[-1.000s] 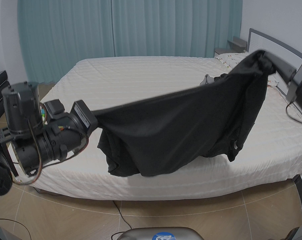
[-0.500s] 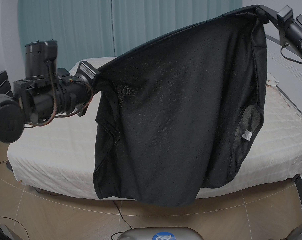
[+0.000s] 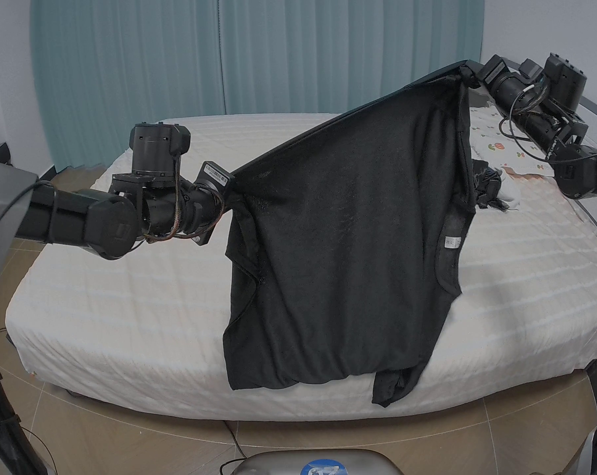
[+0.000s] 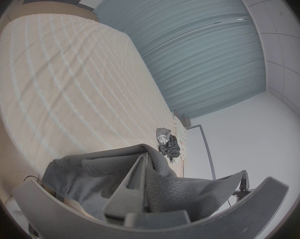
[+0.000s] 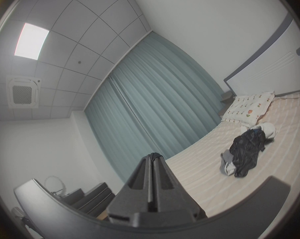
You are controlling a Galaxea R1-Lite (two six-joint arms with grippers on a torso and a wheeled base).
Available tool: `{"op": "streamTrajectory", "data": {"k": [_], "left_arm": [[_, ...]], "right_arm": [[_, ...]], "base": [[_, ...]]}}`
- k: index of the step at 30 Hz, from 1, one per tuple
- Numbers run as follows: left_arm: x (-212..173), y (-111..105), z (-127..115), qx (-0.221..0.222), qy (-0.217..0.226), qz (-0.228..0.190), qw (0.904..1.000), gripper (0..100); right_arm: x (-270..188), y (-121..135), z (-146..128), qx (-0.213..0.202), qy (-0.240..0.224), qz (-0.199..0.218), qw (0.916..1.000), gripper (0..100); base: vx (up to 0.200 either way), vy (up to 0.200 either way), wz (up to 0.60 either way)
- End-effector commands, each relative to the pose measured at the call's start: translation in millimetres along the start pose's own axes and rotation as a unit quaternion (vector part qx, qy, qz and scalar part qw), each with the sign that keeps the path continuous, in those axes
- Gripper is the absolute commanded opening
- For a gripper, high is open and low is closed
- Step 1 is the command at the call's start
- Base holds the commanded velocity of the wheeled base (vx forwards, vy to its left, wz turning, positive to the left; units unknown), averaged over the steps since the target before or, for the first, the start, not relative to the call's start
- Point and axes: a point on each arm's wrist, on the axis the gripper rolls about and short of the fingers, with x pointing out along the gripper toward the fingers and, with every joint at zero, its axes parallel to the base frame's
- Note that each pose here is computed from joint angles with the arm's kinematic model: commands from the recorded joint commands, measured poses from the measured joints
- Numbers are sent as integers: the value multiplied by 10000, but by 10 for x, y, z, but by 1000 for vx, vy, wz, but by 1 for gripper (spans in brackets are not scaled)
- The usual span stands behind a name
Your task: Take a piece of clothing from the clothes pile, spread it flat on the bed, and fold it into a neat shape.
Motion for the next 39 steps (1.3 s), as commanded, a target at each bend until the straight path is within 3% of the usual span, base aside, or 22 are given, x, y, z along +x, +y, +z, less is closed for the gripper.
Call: {"op": "streamTrajectory", "data": {"k": [1, 4, 8, 13, 19, 26, 27, 28, 32, 36, 39], "left_arm": [[306, 197, -34, -39, 84, 248, 9997, 0], [541, 260, -24, -58, 18, 268, 9996, 0], [687, 307, -39, -38, 2, 250, 9997, 0], [878, 337, -33, -24, -77, 185, 9998, 0], [1130, 412, -29, -17, -381, 236, 9990, 0], [1248, 541, -56, -17, -414, 368, 9985, 0], [1248, 541, -56, -17, -414, 368, 9985, 0], [1283, 551, -22, -35, -463, 347, 9983, 100], [1394, 627, -42, -27, -516, 396, 9979, 100], [1479, 724, -17, -6, -827, 554, 9950, 100], [1483, 731, 57, -27, -961, 598, 9936, 100]], "right_arm": [[148, -164, -306, -89, 174, -94, 9998, 0], [203, -263, -687, -156, 435, -282, 9985, 0], [268, -405, -976, -374, 274, -435, 9980, 0], [304, -559, -1186, -673, 252, -661, 9952, 0], [356, -722, -1377, -690, 225, -802, 9941, 0], [430, -926, -1658, -717, 312, -961, 9923, 0], [430, -926, -1658, -717, 312, -961, 9923, 100], [467, -987, -1754, -718, 335, -965, 9922, 100], [470, -1160, -2012, -736, 563, -1028, 9904, 100], [358, -1516, -2307, -793, 956, -1412, 9822, 100], [275, -1670, -2348, -821, 1173, -1685, 9753, 100]], "base": [[200, 0, 0], [200, 0, 0], [50, 0, 0], [0, 0, 0], [0, 0, 0], [0, 0, 0], [0, 0, 0], [0, 0, 0], [0, 0, 0], [0, 0, 0], [0, 0, 0]]}}
